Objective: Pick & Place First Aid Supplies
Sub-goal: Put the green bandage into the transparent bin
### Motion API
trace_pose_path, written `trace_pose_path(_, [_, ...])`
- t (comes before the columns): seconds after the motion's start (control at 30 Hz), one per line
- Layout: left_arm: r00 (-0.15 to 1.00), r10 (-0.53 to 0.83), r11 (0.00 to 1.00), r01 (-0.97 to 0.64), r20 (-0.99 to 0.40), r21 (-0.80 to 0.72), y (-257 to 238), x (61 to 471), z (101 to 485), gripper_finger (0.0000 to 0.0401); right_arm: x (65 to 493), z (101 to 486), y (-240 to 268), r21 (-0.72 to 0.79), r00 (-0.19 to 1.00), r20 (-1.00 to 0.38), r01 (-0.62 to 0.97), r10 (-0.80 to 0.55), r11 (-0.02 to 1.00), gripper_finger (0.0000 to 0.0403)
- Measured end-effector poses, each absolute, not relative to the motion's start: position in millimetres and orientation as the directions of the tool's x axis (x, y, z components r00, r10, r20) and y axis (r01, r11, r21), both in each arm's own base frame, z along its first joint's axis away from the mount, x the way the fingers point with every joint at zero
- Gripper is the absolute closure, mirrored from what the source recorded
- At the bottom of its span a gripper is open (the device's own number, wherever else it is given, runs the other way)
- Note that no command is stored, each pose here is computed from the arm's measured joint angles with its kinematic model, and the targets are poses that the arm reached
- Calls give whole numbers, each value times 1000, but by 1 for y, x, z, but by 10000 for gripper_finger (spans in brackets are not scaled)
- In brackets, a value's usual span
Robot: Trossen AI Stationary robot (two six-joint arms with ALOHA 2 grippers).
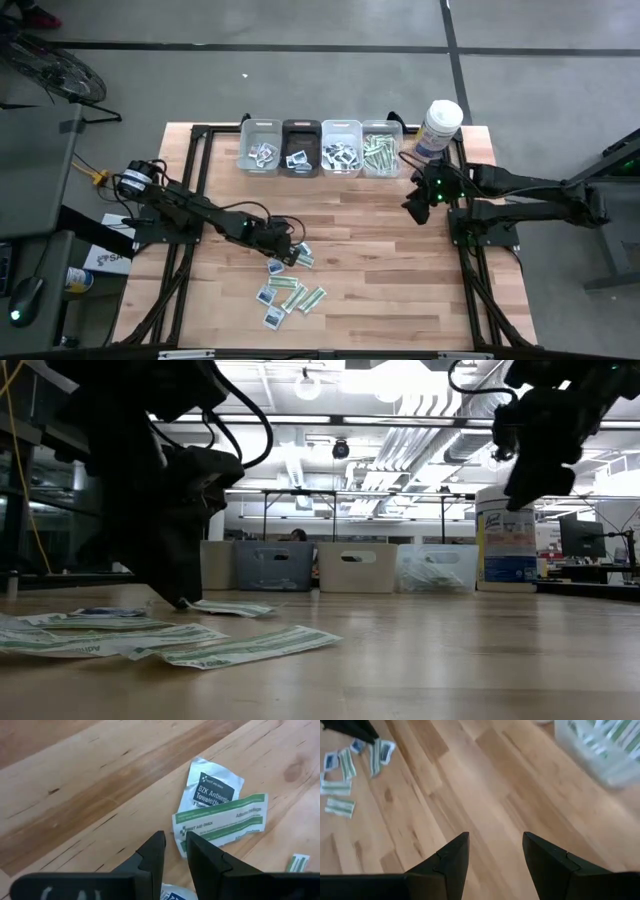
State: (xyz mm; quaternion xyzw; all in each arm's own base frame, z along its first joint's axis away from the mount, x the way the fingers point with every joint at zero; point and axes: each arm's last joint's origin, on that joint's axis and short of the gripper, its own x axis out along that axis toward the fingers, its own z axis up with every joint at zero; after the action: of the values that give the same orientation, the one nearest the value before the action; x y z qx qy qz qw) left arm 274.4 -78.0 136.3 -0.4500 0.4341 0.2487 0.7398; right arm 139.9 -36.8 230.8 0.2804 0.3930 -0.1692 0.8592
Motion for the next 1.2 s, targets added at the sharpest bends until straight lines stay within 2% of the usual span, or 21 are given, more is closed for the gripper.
trace_pose_path(0.2, [519,-25,468,-749,-854,-469,-78,276,137,319,138,228,-18,331,590,-806,523,-53,785,224])
trace_pose_path(0.63, [532,-113,452,-724,-839,-520,-81,279,138,320,138,228,12,277,590,-804,484,-76,830,224])
trace_pose_path(0.73, [532,-114,452,-725,-839,-521,-81,279,138,337,137,227,16,279,587,-807,481,-68,831,224])
trace_pose_path(0.9, [531,-113,453,-724,-839,-520,-81,279,138,394,135,227,26,329,588,-808,486,-24,810,224])
trace_pose_path(1.2, [593,-122,477,-668,-796,-571,-82,283,148,400,131,228,45,363,612,-791,450,14,816,224])
